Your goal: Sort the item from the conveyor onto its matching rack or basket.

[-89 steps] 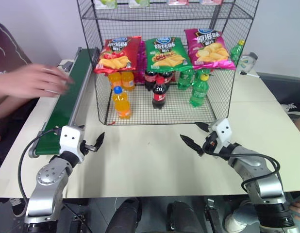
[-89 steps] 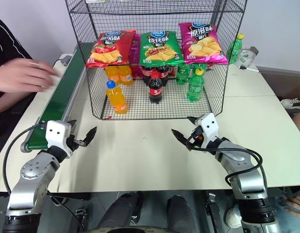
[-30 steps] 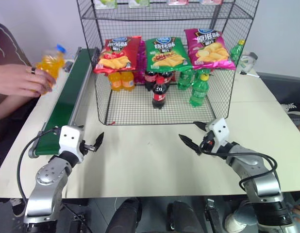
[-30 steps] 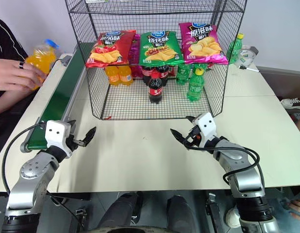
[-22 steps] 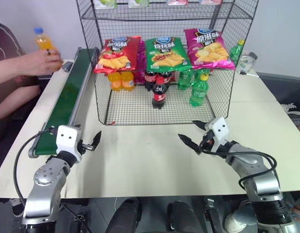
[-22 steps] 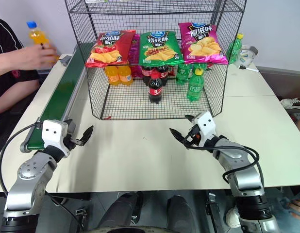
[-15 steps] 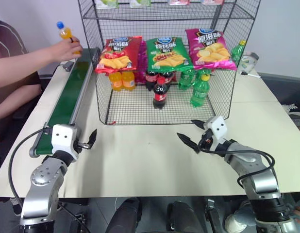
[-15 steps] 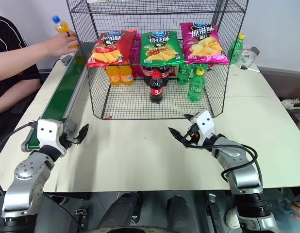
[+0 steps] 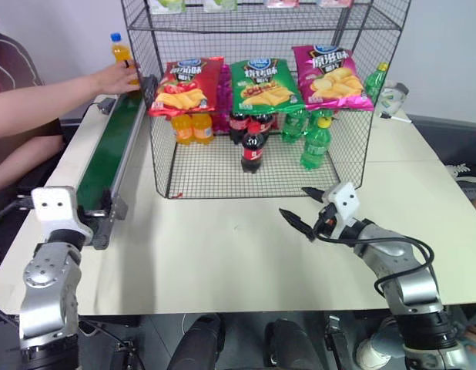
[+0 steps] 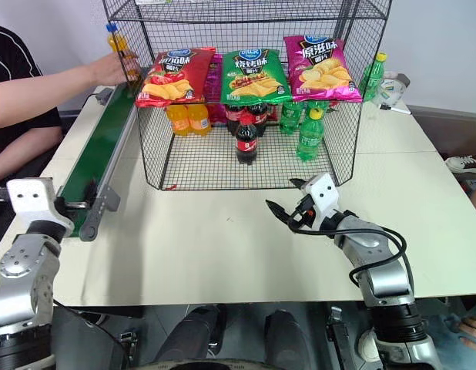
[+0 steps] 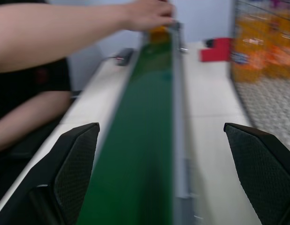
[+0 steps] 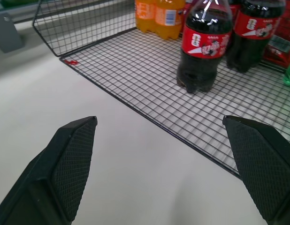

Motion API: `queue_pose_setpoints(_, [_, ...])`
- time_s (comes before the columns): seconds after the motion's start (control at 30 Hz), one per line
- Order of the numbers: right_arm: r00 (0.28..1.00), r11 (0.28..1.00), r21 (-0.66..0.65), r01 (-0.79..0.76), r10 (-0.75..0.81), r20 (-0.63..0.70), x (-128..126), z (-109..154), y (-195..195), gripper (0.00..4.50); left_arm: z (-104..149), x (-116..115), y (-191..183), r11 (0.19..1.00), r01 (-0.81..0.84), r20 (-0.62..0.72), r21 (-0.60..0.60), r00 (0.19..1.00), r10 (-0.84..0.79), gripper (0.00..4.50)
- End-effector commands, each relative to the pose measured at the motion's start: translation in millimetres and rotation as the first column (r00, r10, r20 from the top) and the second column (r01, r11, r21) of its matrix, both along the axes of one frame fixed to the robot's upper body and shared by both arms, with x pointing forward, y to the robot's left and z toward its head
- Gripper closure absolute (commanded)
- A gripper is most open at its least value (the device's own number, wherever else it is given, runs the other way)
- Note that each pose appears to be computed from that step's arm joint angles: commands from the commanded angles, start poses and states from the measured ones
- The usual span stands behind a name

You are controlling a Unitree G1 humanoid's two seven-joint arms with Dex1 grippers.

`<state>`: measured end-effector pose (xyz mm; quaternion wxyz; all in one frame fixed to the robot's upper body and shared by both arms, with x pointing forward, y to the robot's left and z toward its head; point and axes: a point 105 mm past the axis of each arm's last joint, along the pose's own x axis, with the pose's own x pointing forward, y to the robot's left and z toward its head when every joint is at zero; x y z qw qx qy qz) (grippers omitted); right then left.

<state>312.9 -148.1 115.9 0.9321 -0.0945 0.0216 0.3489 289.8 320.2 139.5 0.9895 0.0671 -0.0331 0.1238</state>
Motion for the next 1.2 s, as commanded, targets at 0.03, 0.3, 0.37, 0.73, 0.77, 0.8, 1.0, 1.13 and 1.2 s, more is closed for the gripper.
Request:
queue_pose_setpoints(0.03, [0.999,1.0,0.007,-0.018,0.018,0.05,1.3,10.5,4.8,0.0,11.2,-6.6,14.1,0.998,-0.065,0.044,0.01,0.997,0.064,0.05])
queue_pose_setpoints(0.3, [0.998,0.999,0.018,-0.037,0.036,0.047,-0.8,8.7,12.4,0.0,6.7,-11.7,12.1,0.996,-0.067,0.059,-0.06,0.996,0.07,0.05])
queue_pose_setpoints(0.37, [0.998,0.999,0.019,-0.037,0.036,0.047,-1.2,8.5,12.8,0.0,6.3,-11.8,11.7,0.995,-0.062,0.06,-0.072,0.996,0.067,0.05])
queue_pose_setpoints(0.73, [0.998,0.999,0.024,-0.04,0.039,0.042,-3.6,6.5,15.3,0.0,-6.5,-10.9,4.6,0.996,-0.031,0.023,-0.088,0.999,0.033,0.05])
queue_pose_setpoints(0.77, [0.998,0.999,0.023,-0.04,0.039,0.041,-3.6,5.9,15.3,0.0,-6.9,-11.2,4.3,0.996,-0.028,0.024,-0.088,0.999,0.03,0.05])
queue_pose_setpoints(0.8, [0.998,0.999,0.023,-0.04,0.039,0.041,-3.5,5.4,15.4,0.0,-7.2,-11.4,4.2,0.996,-0.026,0.025,-0.087,0.999,0.028,0.05])
queue_pose_setpoints(1.0, [0.998,0.999,0.023,-0.042,0.041,0.046,-1.0,6.3,15.6,0.0,-11.2,-14.5,4.6,0.995,-0.024,0.018,-0.094,0.999,0.026,0.05])
queue_pose_setpoints(1.13, [0.998,0.999,0.022,-0.044,0.043,0.046,-1.2,5.8,15.7,0.0,-15.2,-16.6,5.0,0.995,-0.028,0.01,-0.096,1.0,0.029,0.05])
queue_pose_setpoints(1.2, [0.998,0.999,0.022,-0.046,0.045,0.048,-1.9,5.7,15.8,0.0,-16.7,-17.5,5.1,0.995,-0.029,0.007,-0.096,1.0,0.029,0.05])
